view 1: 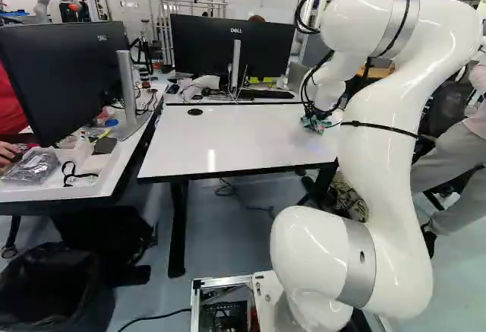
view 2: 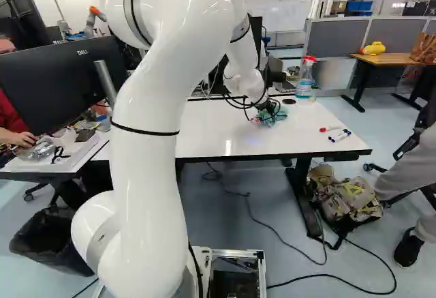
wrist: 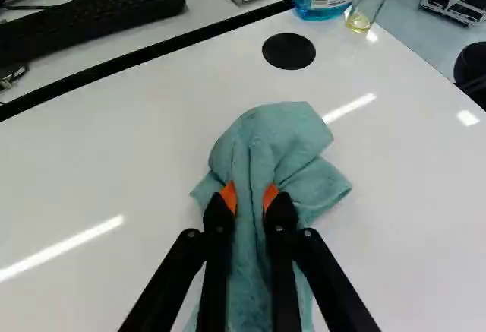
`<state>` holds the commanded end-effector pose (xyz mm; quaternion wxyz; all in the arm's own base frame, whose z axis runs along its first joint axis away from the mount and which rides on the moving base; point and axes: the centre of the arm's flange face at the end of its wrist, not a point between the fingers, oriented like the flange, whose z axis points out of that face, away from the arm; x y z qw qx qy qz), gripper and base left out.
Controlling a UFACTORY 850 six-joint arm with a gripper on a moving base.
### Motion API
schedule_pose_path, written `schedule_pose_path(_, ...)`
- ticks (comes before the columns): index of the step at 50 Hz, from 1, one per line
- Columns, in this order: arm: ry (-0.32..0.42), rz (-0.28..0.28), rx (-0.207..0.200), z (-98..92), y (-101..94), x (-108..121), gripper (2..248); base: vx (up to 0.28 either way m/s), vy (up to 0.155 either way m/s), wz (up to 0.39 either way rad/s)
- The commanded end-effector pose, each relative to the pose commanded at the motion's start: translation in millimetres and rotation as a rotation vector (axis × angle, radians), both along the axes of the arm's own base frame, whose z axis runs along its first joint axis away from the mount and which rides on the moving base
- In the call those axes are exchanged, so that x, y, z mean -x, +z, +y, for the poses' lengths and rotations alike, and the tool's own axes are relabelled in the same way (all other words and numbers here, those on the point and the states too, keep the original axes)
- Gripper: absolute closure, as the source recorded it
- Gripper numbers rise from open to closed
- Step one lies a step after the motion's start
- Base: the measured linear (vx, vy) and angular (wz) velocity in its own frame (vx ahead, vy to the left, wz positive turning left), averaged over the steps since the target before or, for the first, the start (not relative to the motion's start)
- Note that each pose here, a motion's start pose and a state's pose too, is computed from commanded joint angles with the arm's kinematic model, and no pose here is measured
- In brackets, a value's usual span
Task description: Clean the table with the green towel
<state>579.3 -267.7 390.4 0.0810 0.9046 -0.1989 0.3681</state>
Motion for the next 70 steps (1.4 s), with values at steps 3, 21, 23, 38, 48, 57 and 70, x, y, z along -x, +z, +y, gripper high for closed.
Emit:
schedule_pose_path(3, 0.006, 0.003, -0.001, 5.3, 0.4, 2, 195, 0.000, 0.000, 0.000)
schedule_pose_path(21, 0.045, 0.019, -0.008, 37.1, 2.7, 14, 195, 0.000, 0.000, 0.000)
schedule_pose_path(23, 0.050, 0.020, -0.009, 40.6, 2.9, 16, 195, 0.000, 0.000, 0.000)
schedule_pose_path(38, 0.078, 0.034, -0.014, 64.6, 4.8, 30, 195, 0.000, 0.000, 0.000)
schedule_pose_path(48, 0.089, 0.045, -0.018, 76.7, 6.1, 46, 195, 0.000, 0.000, 0.000)
schedule_pose_path(57, 0.084, 0.053, -0.022, 79.7, 7.1, 62, 195, 0.000, 0.000, 0.000)
schedule_pose_path(70, 0.054, 0.055, -0.024, 66.0, 7.4, 73, 195, 0.000, 0.000, 0.000)
